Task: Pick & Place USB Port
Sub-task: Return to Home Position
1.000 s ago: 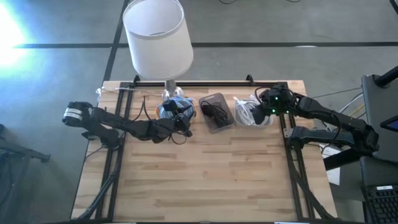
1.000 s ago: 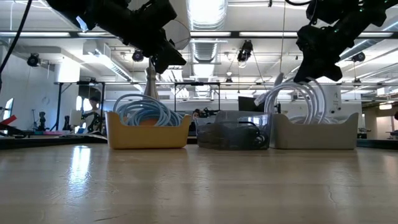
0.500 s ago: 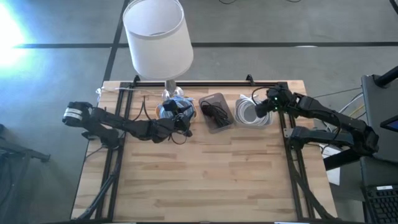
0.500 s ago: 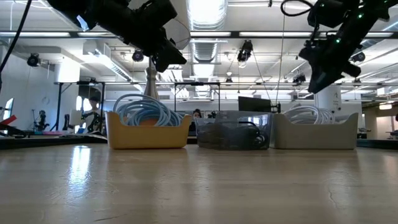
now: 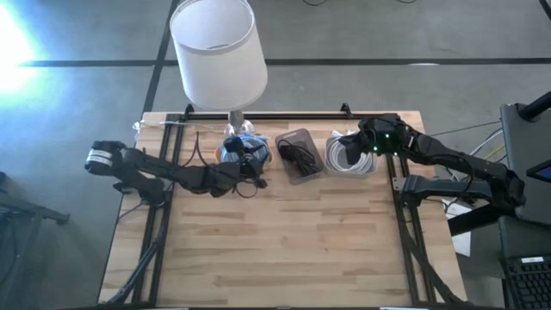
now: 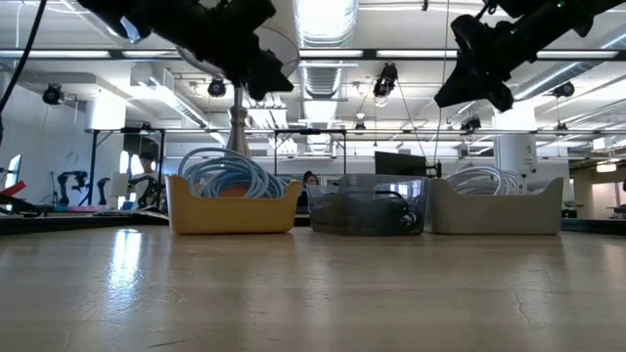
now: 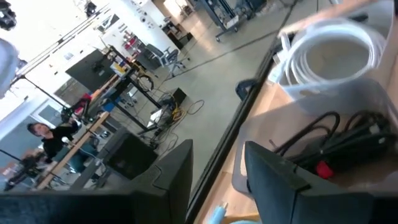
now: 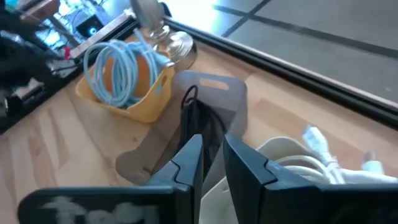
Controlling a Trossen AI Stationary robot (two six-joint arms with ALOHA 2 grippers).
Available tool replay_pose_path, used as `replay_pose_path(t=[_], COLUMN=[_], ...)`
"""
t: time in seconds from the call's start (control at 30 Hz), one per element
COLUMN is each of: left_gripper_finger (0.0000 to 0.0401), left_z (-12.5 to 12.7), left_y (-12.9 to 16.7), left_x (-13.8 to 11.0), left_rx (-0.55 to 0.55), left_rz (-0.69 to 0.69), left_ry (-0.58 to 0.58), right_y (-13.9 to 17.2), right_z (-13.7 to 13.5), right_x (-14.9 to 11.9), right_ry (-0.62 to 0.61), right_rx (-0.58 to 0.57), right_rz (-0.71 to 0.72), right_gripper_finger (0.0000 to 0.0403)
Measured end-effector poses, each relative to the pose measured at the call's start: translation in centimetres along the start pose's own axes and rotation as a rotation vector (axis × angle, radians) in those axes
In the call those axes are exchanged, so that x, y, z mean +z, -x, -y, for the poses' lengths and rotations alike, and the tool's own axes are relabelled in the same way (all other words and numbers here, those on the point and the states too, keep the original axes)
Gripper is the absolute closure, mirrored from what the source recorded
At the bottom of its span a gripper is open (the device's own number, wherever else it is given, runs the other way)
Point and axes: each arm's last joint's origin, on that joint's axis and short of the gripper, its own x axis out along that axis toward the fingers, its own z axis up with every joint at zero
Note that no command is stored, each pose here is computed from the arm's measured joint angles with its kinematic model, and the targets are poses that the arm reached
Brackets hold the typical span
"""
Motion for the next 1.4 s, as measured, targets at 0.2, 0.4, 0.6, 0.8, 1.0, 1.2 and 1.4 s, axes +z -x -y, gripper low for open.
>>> replay_pose_path(t=[0.2, 0.4, 0.6, 0.8, 1.0, 1.2, 1.4], left_gripper_finger=[0.0252, 0.0252, 0.0252, 0.0252, 0.0252, 0.0252, 0.0252], left_z=[-2.1, -3.7, -4.8, -6.4, -6.7, -6.5, -7.0], left_y=[1.8, 4.0, 5.6, 7.2, 8.7, 9.7, 10.7], left_x=[1.1, 0.3, -1.1, -2.0, -5.5, -8.5, -10.1], left_rx=[-0.111, -0.396, -0.523, -0.543, -0.515, -0.483, -0.469], left_rz=[0.072, 0.017, -0.091, -0.055, 0.022, 0.150, 0.201], left_ry=[0.145, 0.251, 0.187, 0.278, 0.405, 0.537, 0.565], right_y=[-0.3, -0.8, -1.5, -0.9, 0.1, 0.0, 0.6], right_z=[-0.4, -1.0, -0.8, -0.7, -0.2, 0.9, 1.7], right_x=[-0.9, -2.7, -4.1, -4.1, -5.1, -7.5, -8.8], right_ry=[0.059, 0.102, 0.116, 0.179, 0.260, 0.277, 0.274], right_rx=[0.025, 0.077, 0.098, 0.120, 0.235, 0.352, 0.376], right_rz=[-0.031, -0.062, -0.065, -0.012, 0.141, 0.305, 0.366], right_gripper_finger=[0.0337, 0.0342, 0.0342, 0.0333, 0.0328, 0.0338, 0.0344])
